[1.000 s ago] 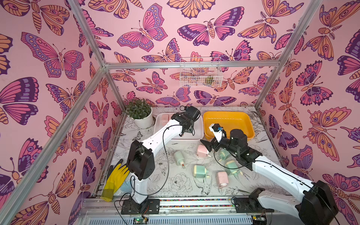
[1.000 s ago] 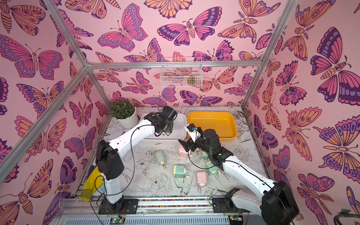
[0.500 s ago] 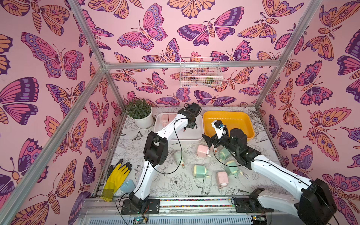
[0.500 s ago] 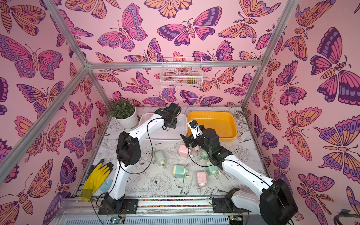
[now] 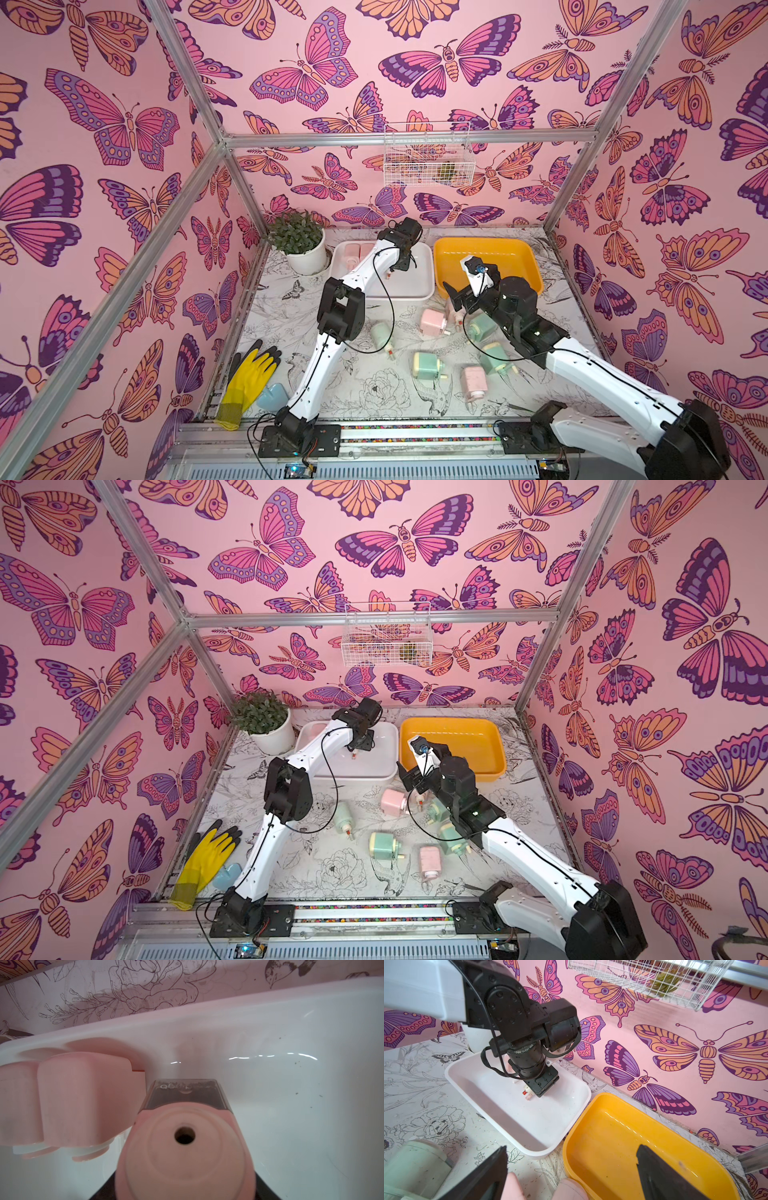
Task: Place the pencil sharpeners by color into the storage box
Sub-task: Place the pencil sharpener in the storage box.
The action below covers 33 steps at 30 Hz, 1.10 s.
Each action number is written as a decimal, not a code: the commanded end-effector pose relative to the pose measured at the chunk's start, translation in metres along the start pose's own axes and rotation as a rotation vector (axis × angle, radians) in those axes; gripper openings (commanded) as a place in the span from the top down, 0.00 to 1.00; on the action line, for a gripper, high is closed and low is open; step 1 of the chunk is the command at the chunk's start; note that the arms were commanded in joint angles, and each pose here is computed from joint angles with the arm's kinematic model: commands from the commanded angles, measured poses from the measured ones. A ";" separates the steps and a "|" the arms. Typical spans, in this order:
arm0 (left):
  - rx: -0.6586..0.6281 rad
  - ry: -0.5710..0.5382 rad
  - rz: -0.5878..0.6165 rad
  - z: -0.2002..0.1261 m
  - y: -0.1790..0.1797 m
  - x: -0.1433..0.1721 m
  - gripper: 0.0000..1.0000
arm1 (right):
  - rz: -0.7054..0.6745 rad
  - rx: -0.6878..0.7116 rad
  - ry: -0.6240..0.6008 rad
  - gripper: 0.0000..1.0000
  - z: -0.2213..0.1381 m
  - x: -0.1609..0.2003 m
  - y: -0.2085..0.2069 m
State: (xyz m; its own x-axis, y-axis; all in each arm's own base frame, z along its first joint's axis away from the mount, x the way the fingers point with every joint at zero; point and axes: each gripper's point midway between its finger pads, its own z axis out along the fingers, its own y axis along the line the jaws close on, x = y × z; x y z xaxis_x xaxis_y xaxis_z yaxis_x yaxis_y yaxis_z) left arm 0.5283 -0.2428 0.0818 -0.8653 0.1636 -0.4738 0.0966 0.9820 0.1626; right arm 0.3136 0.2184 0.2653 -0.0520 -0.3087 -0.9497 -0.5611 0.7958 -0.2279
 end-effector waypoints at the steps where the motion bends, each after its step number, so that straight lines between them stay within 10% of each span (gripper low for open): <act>1: 0.020 0.006 -0.016 0.002 0.007 -0.005 1.00 | -0.023 0.010 0.004 0.01 -0.004 0.008 0.001; 10: 0.022 0.017 -0.006 0.017 0.008 -0.005 0.99 | -0.018 0.031 -0.083 0.01 -0.010 -0.004 -0.002; 33: 0.019 0.009 -0.016 0.017 0.011 -0.008 0.53 | -0.001 0.038 -0.093 0.01 -0.014 -0.005 -0.004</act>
State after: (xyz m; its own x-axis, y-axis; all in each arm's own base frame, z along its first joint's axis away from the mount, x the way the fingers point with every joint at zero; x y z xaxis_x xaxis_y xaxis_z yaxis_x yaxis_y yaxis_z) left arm 0.5412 -0.2359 0.0732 -0.8724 0.1461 -0.4664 0.0961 0.9869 0.1294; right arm 0.3068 0.2082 0.2707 0.0191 -0.2764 -0.9608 -0.5254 0.8149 -0.2449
